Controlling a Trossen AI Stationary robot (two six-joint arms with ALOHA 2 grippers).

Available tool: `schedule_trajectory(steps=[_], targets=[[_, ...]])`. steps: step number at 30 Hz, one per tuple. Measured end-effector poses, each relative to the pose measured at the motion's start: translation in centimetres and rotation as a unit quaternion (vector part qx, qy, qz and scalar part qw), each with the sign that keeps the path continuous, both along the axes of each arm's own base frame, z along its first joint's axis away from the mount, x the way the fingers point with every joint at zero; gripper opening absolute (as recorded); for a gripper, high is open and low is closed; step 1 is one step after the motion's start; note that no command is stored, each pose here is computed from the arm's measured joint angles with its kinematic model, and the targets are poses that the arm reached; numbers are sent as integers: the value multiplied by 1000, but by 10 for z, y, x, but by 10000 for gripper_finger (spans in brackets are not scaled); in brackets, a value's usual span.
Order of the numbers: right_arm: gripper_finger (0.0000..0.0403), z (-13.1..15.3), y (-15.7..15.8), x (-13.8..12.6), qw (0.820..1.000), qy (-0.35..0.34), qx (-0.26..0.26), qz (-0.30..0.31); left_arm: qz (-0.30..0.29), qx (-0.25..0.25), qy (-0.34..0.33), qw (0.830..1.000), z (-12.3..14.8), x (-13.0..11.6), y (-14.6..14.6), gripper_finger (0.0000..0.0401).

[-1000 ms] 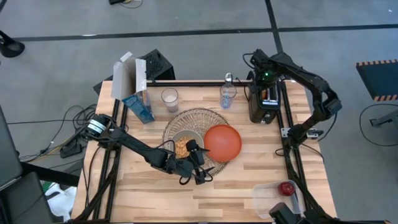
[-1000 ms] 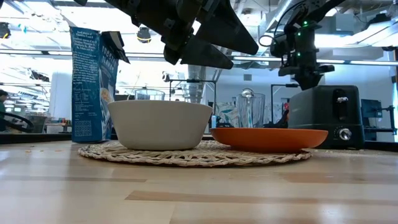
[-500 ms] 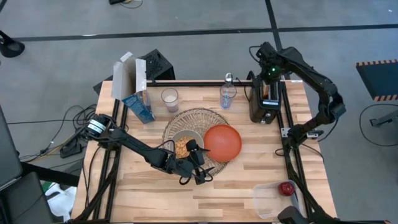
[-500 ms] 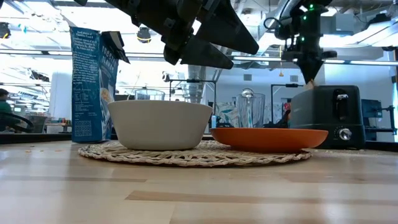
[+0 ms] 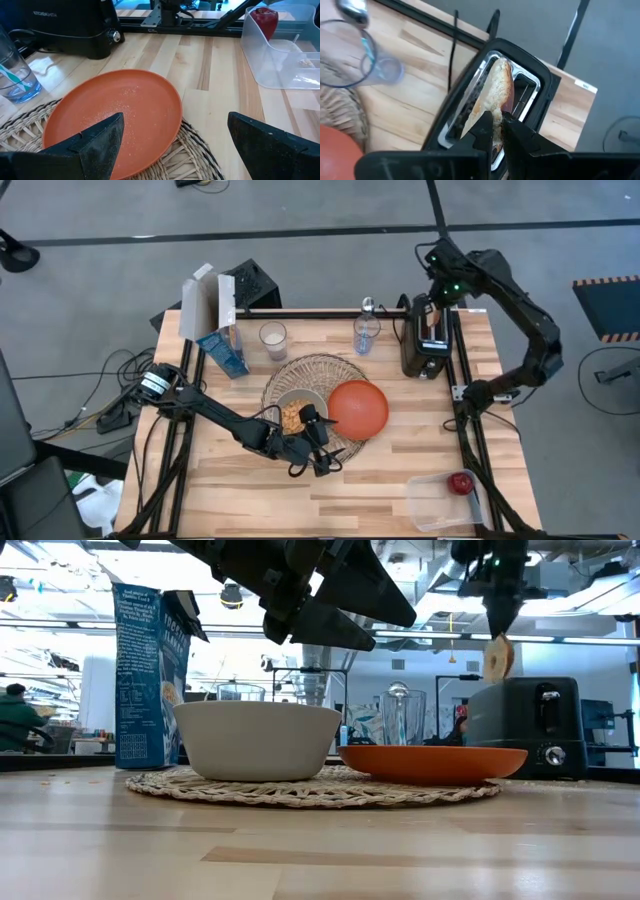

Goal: Arrange a breakfast setting
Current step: Put the bagel from the toaster on the orange plate

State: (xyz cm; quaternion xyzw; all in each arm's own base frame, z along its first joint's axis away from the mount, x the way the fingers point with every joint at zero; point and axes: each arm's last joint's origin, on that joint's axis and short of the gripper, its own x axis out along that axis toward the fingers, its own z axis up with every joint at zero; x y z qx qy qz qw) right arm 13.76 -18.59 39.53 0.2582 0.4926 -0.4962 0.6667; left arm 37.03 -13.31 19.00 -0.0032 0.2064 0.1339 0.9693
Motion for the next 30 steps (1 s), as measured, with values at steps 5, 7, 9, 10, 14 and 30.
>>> schedule_trajectory(steps=[5, 7, 9, 10, 14, 30], targets=[[57, 14, 22, -3, 999, -38, -13, 32, 0, 0, 0, 1000, 0, 0, 0, 343], [57, 18, 31, -3, 997, -56, -13, 52, 1, -1, 0, 1000, 0, 0, 0, 343], [57, 22, 41, -2, 994, -76, -9, 75, 1, -4, -1, 1000, 0, 0, -1, 343], [57, 24, 46, -1, 992, -89, -6, 89, 0, -4, -1, 1000, 0, 0, -1, 343], [57, 33, 65, 0, 981, -134, -15, 137, -4, -2, -2, 1000, 0, -2, -4, 343], [57, -13, 116, 29, 931, -242, 30, 270, -6, 8, -15, 1000, 3, -2, -8, 343]])
